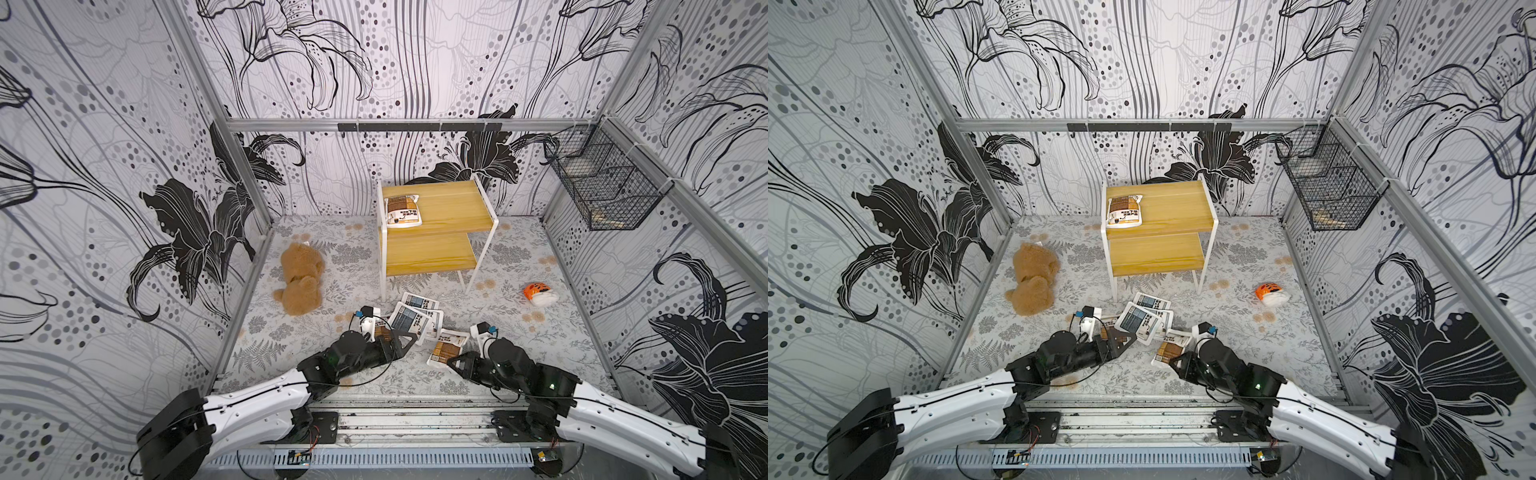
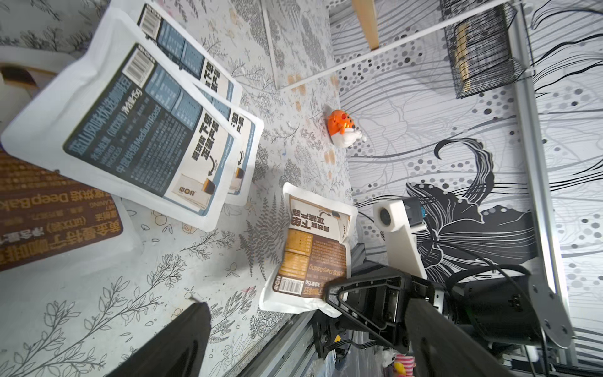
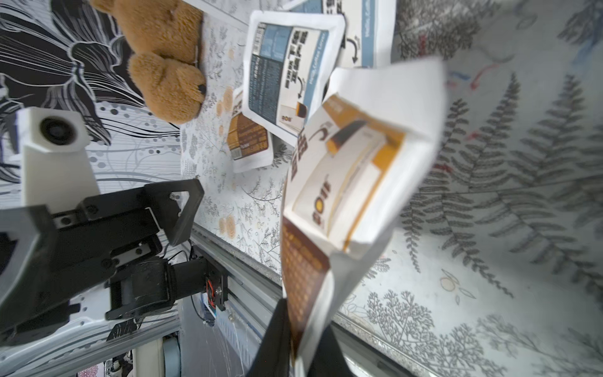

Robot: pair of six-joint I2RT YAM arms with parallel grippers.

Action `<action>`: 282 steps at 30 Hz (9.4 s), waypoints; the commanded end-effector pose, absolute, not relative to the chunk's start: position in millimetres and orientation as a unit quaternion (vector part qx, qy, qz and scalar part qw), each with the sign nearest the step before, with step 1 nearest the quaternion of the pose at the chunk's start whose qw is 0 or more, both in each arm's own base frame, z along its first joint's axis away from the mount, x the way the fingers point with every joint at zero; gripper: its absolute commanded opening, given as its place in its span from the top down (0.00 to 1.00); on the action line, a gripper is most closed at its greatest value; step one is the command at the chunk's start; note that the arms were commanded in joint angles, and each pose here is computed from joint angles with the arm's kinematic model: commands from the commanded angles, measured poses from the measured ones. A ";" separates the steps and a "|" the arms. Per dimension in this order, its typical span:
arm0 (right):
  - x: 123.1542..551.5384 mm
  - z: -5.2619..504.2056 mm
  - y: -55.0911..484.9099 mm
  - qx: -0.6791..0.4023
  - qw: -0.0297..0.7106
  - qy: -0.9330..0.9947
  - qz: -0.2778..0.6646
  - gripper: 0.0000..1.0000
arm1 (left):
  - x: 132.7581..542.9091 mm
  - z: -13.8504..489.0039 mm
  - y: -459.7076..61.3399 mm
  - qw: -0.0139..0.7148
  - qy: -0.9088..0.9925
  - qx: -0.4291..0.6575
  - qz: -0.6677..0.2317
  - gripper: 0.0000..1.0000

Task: Place the bagged coffee beans on the shelf by color
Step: Pick up the bagged coffee beans at the center of the board, then place the bagged coffee beans on the shelf.

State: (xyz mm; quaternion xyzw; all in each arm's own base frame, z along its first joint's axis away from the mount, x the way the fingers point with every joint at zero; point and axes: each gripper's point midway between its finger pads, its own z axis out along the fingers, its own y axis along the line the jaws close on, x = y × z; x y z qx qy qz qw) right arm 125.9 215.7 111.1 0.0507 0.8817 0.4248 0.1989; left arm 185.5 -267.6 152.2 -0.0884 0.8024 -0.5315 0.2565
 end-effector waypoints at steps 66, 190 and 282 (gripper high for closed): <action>135.3 280.0 320.9 -0.376 0.191 0.789 0.448 0.91 | 242.2 293.4 -266.8 0.305 0.805 0.319 -0.396 0.24; 214.6 428.4 333.1 -0.309 0.343 0.718 0.521 0.87 | 251.0 430.4 -230.8 0.425 0.714 0.076 -0.552 0.17; 408.9 414.6 213.2 -0.131 0.306 0.839 0.429 0.91 | 273.1 394.5 -195.4 0.449 0.768 0.045 -0.454 0.28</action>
